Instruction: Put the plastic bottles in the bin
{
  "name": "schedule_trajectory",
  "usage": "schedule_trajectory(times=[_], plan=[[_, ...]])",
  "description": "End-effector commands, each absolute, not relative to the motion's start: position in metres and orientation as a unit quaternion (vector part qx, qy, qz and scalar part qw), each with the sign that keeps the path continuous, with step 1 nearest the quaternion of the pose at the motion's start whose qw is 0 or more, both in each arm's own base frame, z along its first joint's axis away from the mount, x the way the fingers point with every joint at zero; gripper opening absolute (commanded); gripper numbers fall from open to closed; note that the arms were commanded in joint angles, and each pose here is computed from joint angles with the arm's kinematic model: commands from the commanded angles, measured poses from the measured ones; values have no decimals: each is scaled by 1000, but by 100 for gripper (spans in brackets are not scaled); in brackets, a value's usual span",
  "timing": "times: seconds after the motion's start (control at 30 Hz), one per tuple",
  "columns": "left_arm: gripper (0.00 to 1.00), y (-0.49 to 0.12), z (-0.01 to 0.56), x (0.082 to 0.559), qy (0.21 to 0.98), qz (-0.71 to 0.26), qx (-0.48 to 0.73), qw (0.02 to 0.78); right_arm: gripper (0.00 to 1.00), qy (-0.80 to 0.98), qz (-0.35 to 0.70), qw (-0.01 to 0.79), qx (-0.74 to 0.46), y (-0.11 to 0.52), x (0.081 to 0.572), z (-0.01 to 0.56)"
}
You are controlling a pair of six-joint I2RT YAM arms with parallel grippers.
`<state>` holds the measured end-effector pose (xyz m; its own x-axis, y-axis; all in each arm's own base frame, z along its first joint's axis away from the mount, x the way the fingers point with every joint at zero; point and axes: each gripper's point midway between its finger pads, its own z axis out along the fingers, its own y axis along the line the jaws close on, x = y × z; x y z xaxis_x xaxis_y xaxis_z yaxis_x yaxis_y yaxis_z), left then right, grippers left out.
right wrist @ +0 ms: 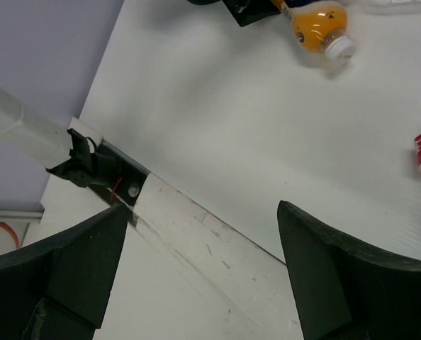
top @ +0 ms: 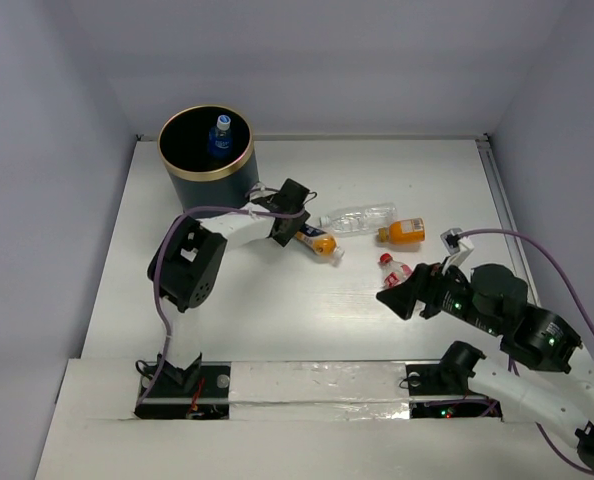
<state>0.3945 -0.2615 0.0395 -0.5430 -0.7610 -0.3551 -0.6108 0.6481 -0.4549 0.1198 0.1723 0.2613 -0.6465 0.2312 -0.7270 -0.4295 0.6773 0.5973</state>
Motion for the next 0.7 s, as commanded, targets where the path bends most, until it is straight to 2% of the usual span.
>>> schedule_trajectory(times=[0.0, 0.03, 0.13, 0.2, 0.3, 0.37, 0.43, 0.6, 0.67], plan=[[51, -247, 47, 380, 862, -122, -400, 287, 86, 821, 349, 450, -39, 157, 136, 269], [46, -249, 49, 377, 863, -124, -394, 291, 76, 832, 319, 454, -29, 153, 146, 263], [40, -250, 62, 368, 869, -132, -363, 307, 59, 862, 257, 436, -21, 149, 159, 245], [39, -253, 77, 362, 873, -140, -341, 320, 59, 880, 228, 417, -4, 146, 162, 232], [37, -278, 120, 342, 883, -169, -257, 356, 64, 900, 189, 391, 40, 139, 173, 206], [37, -289, 137, 330, 883, -186, -225, 368, 85, 913, 172, 368, 47, 136, 175, 190], [37, -303, 164, 306, 880, -220, -183, 380, 98, 930, 127, 341, 59, 123, 183, 175], [39, -307, 219, 265, 853, -305, -136, 400, 100, 950, 41, 307, 47, 102, 203, 177], [39, -307, 233, 251, 847, -333, -114, 398, 100, 965, 14, 258, 39, 96, 211, 161]])
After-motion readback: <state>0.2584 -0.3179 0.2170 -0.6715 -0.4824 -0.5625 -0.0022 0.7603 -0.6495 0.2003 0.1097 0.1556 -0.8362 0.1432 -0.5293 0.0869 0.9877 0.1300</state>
